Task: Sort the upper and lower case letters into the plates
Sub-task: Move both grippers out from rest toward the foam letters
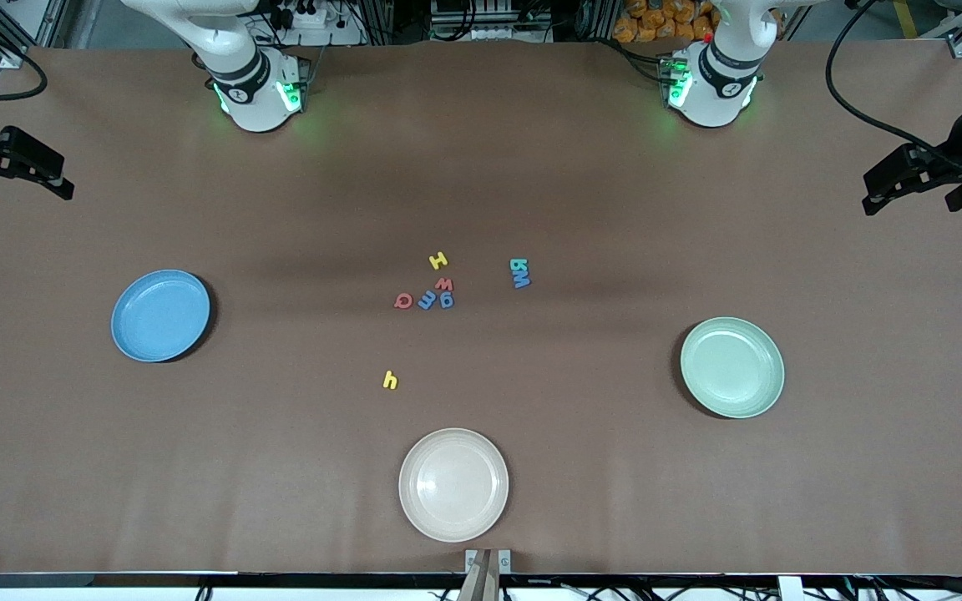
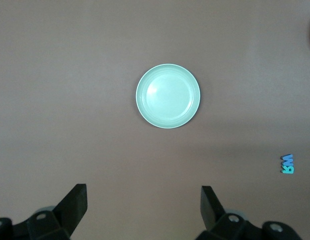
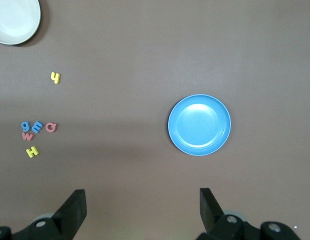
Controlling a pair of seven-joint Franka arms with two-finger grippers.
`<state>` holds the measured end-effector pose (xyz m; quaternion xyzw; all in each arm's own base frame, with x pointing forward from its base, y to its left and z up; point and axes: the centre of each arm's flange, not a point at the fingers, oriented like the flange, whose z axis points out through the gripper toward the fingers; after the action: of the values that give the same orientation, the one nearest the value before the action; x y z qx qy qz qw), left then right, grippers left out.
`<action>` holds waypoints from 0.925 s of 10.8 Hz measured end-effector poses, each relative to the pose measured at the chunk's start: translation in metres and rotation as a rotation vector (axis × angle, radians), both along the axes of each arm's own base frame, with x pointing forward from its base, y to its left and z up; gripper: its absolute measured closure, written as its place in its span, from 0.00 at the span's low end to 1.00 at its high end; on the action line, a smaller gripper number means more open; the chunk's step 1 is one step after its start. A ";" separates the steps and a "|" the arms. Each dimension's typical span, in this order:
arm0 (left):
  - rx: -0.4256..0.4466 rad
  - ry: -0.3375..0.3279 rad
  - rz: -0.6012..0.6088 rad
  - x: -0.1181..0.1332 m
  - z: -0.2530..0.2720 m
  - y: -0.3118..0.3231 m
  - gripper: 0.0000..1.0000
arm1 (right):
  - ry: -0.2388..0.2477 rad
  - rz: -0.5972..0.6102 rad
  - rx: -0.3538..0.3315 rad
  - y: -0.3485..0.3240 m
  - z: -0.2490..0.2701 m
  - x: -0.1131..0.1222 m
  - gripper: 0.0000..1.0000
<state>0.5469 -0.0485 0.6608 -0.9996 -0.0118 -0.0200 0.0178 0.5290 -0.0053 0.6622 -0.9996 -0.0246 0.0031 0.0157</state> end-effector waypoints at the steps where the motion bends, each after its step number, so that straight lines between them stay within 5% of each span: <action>1: 0.000 0.000 0.000 0.000 0.000 0.000 0.00 | 0.002 0.000 0.000 0.000 0.000 0.000 0.00; 6: -0.083 0.035 -0.002 0.003 -0.012 -0.006 0.00 | 0.003 0.000 -0.001 0.000 0.000 0.000 0.00; 10: -0.113 0.083 -0.054 0.024 -0.076 -0.041 0.00 | 0.034 0.000 0.000 -0.001 -0.012 0.002 0.00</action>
<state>0.5712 -0.0895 0.5852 -0.9989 0.0147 0.0218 -0.0388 0.5315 -0.0058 0.6505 -0.9994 -0.0246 0.0198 0.0161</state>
